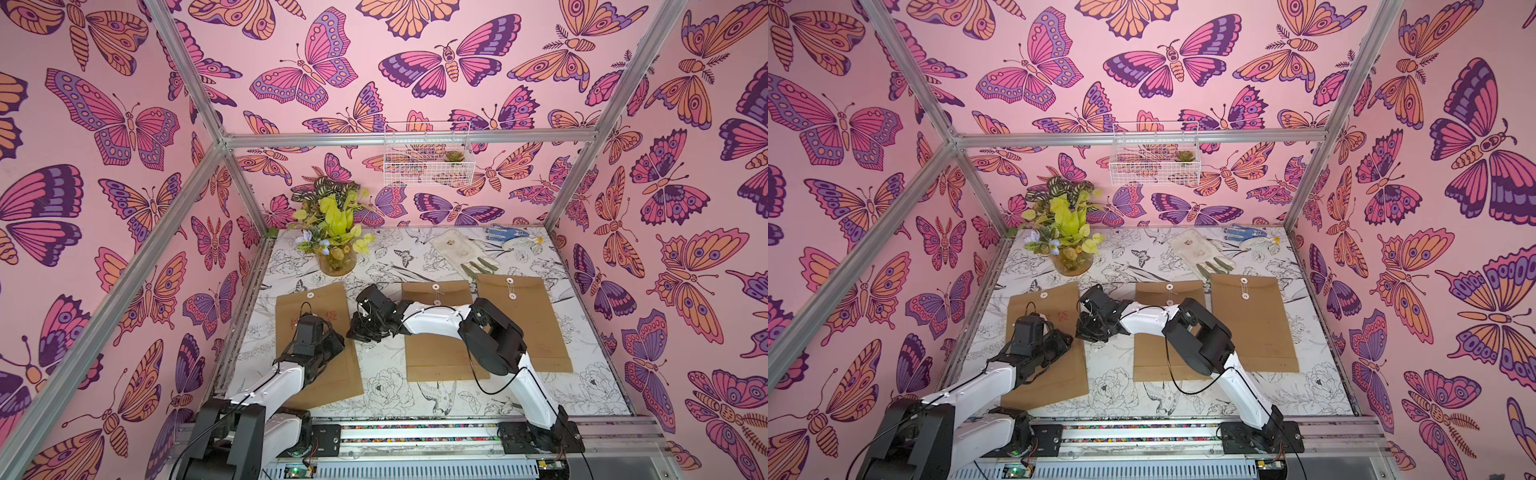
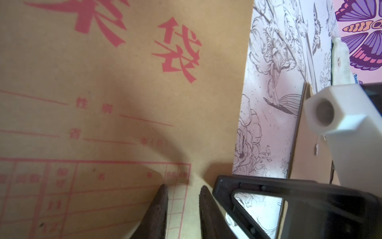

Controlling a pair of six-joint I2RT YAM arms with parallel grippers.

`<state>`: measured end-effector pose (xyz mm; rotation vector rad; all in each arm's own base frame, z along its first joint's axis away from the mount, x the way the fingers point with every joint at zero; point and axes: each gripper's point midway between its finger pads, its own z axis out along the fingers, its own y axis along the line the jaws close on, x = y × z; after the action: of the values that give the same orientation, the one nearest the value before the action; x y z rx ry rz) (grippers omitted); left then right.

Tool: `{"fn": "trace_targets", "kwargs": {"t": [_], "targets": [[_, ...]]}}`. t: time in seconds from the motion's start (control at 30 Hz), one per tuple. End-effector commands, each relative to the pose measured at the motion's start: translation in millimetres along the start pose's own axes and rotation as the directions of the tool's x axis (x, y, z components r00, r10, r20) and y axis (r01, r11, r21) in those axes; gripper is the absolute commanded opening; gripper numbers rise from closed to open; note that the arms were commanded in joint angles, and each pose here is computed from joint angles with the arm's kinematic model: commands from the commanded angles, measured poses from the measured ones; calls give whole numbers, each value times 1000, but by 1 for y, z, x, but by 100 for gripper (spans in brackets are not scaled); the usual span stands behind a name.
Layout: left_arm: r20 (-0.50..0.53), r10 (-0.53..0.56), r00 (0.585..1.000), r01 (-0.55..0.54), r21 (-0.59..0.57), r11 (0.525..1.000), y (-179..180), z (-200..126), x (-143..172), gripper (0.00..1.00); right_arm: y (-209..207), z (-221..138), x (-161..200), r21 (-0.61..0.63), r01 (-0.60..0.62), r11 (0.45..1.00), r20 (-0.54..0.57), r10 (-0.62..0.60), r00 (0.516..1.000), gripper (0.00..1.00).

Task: Close the mouth of the file bag
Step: Pick up the file bag from the center of the board.

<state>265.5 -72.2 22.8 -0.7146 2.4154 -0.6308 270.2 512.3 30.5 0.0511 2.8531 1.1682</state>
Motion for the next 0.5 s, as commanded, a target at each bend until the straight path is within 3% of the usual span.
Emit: {"fn": "trace_targets", "kwargs": {"t": [0.0, 0.27, 0.4, 0.47], "targets": [[-39, 10, 999, -11, -22, 1000, 4, -3, 9, 30, 2, 4, 4, 15, 18, 1000, -6, -18, 1000, 3], [48, 202, 978, -200, -47, 979, -41, -71, -28, 42, 32, -51, 1, -87, -33, 996, 11, 34, 999, 0], [17, 366, 930, -364, -74, 928, -70, -96, -26, 48, 29, -85, 2, -111, -95, 989, 33, 99, 995, 0], [-30, 460, 887, -461, -90, 883, -86, -102, -16, 50, 19, -100, -2, -120, -149, 982, 55, 156, 986, 0]]}}
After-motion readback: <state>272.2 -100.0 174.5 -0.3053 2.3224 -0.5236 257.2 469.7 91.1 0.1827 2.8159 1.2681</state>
